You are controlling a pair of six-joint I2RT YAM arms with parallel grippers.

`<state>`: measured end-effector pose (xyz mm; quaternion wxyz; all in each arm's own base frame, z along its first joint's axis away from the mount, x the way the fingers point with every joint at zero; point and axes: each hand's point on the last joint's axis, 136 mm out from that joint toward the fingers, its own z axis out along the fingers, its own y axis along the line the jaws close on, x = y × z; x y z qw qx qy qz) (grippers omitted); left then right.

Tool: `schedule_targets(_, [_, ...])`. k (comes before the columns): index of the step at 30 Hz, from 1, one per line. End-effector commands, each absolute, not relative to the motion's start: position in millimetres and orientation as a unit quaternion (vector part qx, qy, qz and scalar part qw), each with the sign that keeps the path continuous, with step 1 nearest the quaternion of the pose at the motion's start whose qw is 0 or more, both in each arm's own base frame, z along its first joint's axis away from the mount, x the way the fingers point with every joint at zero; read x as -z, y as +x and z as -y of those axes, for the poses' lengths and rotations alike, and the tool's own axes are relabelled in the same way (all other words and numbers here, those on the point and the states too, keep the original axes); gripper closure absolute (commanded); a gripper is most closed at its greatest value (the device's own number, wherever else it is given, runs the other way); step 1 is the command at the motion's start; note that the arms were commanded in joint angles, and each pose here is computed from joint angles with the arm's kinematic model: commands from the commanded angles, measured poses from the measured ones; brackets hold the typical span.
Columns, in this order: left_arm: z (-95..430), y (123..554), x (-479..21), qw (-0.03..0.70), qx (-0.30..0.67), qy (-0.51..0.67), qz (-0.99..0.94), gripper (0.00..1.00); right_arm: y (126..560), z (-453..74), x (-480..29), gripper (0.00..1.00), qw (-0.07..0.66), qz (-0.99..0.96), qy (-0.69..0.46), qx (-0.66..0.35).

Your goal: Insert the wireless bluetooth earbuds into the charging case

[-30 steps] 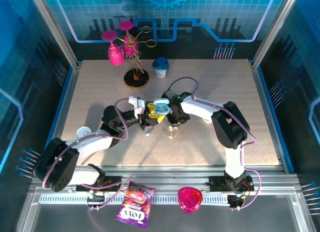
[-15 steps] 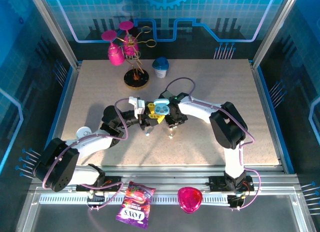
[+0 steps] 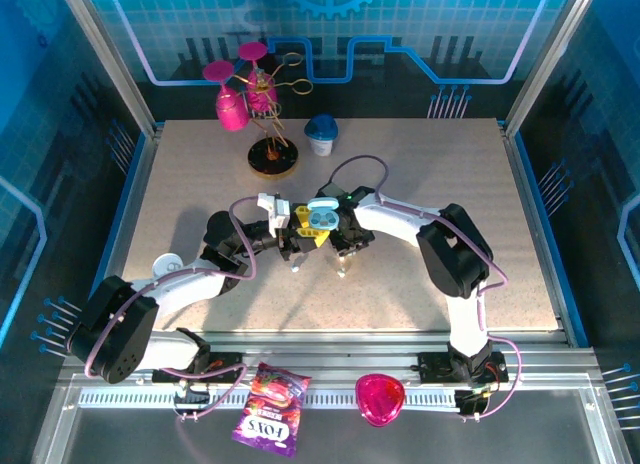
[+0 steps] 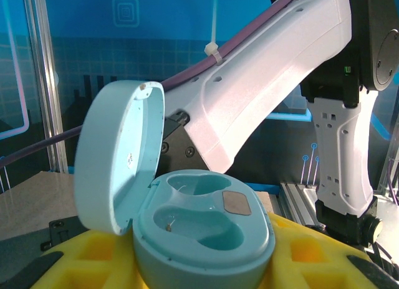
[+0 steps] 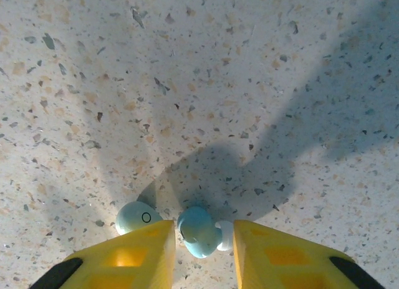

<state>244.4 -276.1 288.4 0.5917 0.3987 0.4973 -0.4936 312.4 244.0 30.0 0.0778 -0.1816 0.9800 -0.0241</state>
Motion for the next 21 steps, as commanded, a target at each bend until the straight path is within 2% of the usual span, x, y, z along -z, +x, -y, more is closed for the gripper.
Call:
schedule_targets(1, [273.0,238.3,-311.0,0.612,0.489,0.411,-0.465,0.78,307.6,-245.3,-24.0,0.71,0.064,-0.977,-0.198,0.048])
schedule_targets(14, [273.5,239.2,-309.1,0.612,0.490,0.411,-0.466,0.78,308.9,-237.7,-21.2,0.78,0.060,-0.976,-0.200,0.063])
schedule_targets(21, [273.7,241.6,-306.3,0.611,0.490,0.407,-0.470,0.78,312.6,-231.9,-52.8,0.80,0.094,-0.983,-0.154,-0.035])
